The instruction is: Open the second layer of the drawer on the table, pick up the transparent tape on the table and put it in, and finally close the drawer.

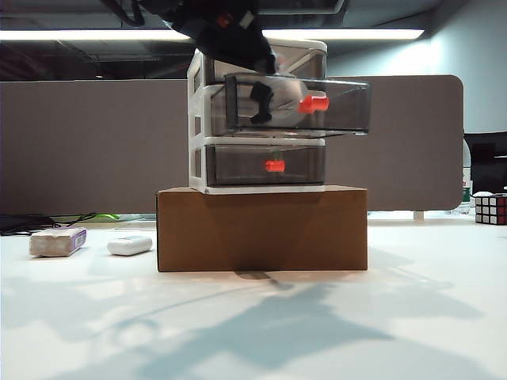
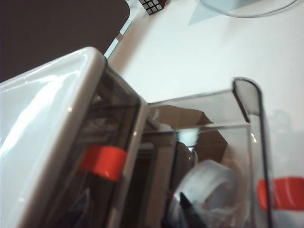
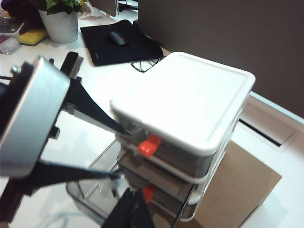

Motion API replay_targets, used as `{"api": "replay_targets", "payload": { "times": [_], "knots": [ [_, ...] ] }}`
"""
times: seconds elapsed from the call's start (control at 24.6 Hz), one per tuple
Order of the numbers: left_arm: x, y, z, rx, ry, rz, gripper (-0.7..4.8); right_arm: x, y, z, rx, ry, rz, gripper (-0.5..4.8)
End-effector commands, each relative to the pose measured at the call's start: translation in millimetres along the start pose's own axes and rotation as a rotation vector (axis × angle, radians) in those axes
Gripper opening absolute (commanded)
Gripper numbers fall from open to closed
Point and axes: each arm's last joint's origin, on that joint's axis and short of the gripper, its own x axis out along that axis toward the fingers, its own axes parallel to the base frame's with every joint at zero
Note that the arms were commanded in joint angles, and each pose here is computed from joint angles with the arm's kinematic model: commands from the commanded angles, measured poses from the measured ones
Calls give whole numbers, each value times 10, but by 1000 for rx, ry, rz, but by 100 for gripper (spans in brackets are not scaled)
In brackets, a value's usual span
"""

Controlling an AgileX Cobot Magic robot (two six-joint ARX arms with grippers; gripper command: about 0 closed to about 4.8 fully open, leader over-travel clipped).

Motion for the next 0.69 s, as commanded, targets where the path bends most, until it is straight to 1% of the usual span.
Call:
{"api": "replay_targets", "payload": {
  "times": [0.04,0.28,0.37,0.49,0.61,0.65,0.69],
  "knots": [
    [33,-9,4,13,-4,0,214,-16,-2,45,-14,-35,-8,-5],
    [66,-6,16,17,-24,15,214,-14,-4,47,-15,-36,-12,-5],
    [65,4,31,37,-38,25,214,-14,-4,46,-19,-36,-13,-5],
    [60,39,80,60,-88,63,214,-14,-10,51,-23,-38,-32,-5],
    [48,77,134,53,-130,94,214,-14,-12,63,-27,-50,-34,-5],
    [35,90,154,54,-120,86,214,-14,-13,65,-28,-52,-34,-5],
    [-4,92,193,67,-88,52,214,-14,-13,64,-28,-51,-34,-5]
  ]
}}
